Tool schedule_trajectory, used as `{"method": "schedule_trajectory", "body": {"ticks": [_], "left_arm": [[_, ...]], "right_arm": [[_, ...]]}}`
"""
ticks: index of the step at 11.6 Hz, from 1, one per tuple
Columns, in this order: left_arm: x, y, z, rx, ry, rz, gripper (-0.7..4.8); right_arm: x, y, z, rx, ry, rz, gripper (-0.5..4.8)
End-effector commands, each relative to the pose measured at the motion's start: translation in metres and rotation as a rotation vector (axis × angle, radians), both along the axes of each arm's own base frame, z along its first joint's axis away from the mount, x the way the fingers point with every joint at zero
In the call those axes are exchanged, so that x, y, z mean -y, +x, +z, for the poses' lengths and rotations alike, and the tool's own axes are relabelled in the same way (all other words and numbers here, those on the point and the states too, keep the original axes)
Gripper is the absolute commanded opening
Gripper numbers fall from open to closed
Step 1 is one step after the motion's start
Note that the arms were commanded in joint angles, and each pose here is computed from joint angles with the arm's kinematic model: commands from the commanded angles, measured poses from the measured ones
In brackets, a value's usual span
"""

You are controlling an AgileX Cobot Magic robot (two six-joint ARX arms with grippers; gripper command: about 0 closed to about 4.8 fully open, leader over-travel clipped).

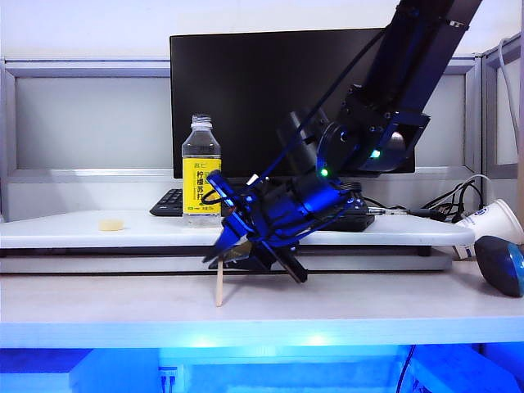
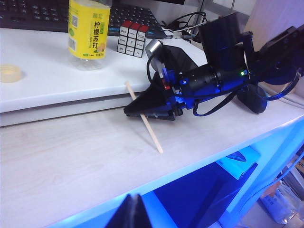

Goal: Grab a stick from the table and stick it in a plastic bottle.

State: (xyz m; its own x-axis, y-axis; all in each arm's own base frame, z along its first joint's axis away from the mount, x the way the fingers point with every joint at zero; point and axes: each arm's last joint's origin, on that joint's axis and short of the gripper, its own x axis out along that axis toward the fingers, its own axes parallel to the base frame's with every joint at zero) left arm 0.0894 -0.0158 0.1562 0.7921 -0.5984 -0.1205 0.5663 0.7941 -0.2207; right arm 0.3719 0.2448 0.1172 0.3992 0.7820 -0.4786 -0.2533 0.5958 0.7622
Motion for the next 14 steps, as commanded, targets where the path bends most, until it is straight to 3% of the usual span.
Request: {"method": "schedule_trajectory", "body": {"ticks": [1,4,6,7,8,10,12,14], "left_arm": [[0.000,0.000,-0.001,-0.016,-0.003,-0.010,-0.05],[0.000,0.000,-0.001,-0.016,-0.003,-0.010,-0.05],[0.000,0.000,-0.001,-0.016,-0.004,-0.010,-0.05],[0.000,0.000,-0.001,-0.016,-0.004,-0.011,-0.05],[0.000,0.000,-0.001,-0.016,-0.004,-0.011,-0.05],[0.000,0.000,-0.001,-0.016,-0.004,-0.012,-0.05],[0.000,0.000,-0.001,-0.016,-0.005,-0.013,-0.05],[0.000,0.000,-0.001,-0.016,-0.005,-0.013,-0.05]], "right_arm": [[-0.002,0.001,0.008,0.046,0.033,0.009,-0.09],[-0.003,0.001,0.030,0.121,0.088,0.056,-0.09],[0.002,-0.001,0.075,0.255,0.169,0.059,-0.09],[0.011,-0.006,0.142,0.475,0.257,0.052,-0.10],[0.008,-0.002,0.164,0.537,0.273,0.060,-0.09],[0.005,0.005,0.194,0.625,0.216,0.070,-0.09],[0.004,0.009,0.241,0.798,0.056,0.085,-0.09],[0.005,0.010,0.257,0.877,0.023,0.059,-0.09]]}}
